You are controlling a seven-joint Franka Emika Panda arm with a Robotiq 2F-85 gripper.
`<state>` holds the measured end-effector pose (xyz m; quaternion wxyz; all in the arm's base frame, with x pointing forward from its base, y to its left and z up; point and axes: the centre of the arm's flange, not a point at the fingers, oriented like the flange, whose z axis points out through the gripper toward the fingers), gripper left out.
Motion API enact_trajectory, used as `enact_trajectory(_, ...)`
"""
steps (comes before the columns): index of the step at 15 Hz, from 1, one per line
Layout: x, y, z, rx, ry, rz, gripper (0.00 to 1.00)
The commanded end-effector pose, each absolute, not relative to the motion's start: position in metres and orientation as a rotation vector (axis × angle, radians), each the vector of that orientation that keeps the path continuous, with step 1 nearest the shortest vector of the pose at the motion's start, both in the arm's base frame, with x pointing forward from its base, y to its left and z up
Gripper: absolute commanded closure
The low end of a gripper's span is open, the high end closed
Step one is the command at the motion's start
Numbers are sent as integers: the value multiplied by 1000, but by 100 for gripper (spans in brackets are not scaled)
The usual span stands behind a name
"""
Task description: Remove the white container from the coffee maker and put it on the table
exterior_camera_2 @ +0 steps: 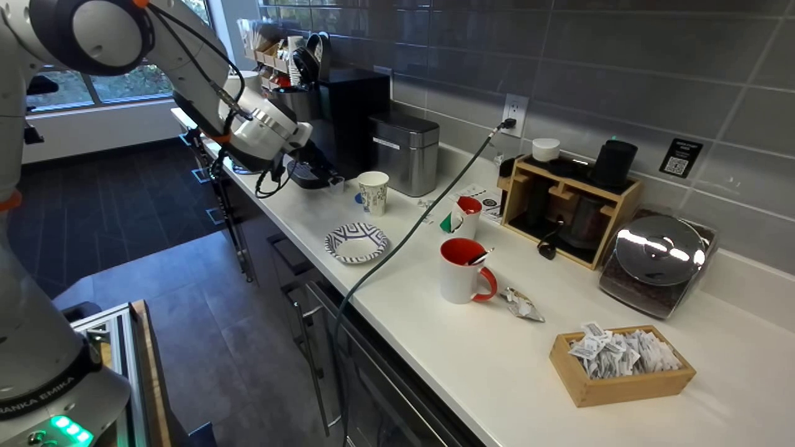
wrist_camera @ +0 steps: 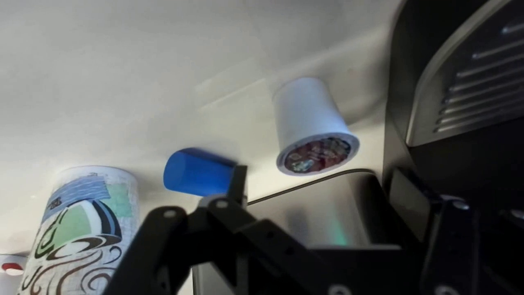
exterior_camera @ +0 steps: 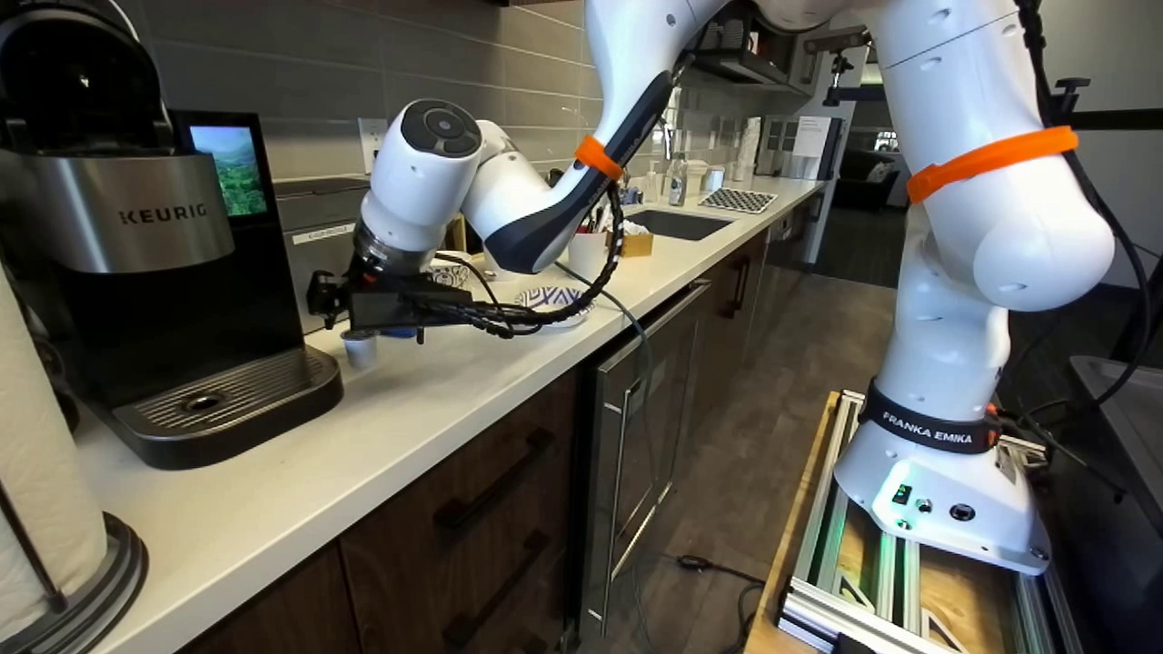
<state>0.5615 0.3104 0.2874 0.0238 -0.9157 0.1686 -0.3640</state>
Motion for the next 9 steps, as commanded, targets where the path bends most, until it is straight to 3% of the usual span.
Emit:
enact_trajectory(1,555,315,309,-2786,531,-1094,0)
enact_trajectory(9,518,273,413,-2920,416,-840,0)
